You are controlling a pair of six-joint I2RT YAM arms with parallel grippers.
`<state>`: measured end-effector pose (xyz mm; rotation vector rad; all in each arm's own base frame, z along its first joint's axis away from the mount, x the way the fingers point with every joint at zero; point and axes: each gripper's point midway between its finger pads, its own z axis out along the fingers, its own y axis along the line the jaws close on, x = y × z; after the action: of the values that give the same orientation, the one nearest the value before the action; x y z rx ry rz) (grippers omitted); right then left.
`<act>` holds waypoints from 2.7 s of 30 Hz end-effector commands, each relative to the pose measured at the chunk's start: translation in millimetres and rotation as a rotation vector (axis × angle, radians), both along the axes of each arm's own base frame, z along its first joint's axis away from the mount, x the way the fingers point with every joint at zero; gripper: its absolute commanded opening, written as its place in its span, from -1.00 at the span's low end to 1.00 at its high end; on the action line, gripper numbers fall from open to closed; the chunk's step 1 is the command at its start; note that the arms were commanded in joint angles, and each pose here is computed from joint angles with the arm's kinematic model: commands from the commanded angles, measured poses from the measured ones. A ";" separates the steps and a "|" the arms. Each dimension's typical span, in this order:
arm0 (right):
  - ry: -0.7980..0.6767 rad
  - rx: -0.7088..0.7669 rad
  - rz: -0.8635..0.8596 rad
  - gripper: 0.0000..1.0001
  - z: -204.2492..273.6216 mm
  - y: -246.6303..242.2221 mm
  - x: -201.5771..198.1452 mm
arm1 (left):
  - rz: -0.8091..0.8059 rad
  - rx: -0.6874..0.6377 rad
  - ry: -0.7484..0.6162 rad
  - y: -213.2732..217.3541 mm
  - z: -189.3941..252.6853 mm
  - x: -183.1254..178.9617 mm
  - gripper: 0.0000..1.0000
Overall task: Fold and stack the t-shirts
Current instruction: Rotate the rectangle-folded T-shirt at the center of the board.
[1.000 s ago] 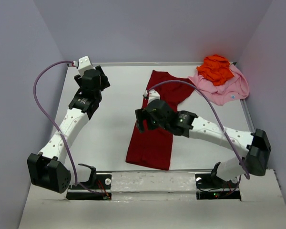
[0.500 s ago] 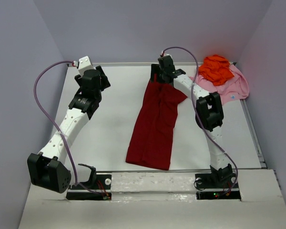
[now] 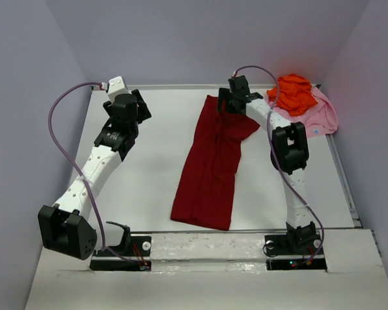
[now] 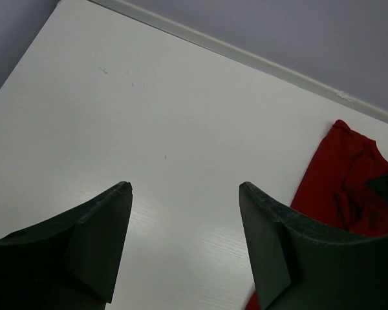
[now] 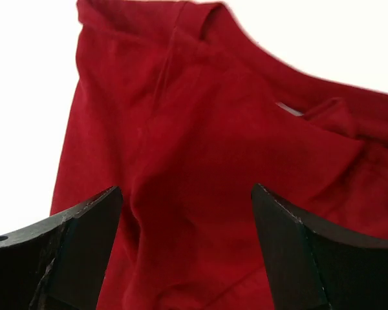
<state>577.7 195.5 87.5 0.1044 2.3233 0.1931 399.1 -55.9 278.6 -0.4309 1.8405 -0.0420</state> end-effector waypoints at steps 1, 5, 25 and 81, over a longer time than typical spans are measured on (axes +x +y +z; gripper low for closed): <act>0.060 0.072 0.088 0.72 -19.9 28.4 -7.7 | 0.004 -0.023 -0.047 -0.7 16.8 6.1 0.54; 0.119 0.129 0.160 0.72 -44.4 48.1 -6.3 | 0.006 -0.020 -0.046 0.1 15.5 6.5 0.54; 0.119 0.713 0.450 0.71 -35.8 118.4 24.3 | -0.003 -0.022 -0.029 -2.3 10.0 8.2 0.54; 0.208 -0.157 0.382 0.72 -80.5 95.8 -80.3 | -0.030 -0.039 -0.021 -8.9 6.9 10.3 0.54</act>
<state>486.6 311.2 40.0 -0.4216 2.4959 0.3915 406.4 -67.1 259.6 -0.4105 1.8973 -0.0760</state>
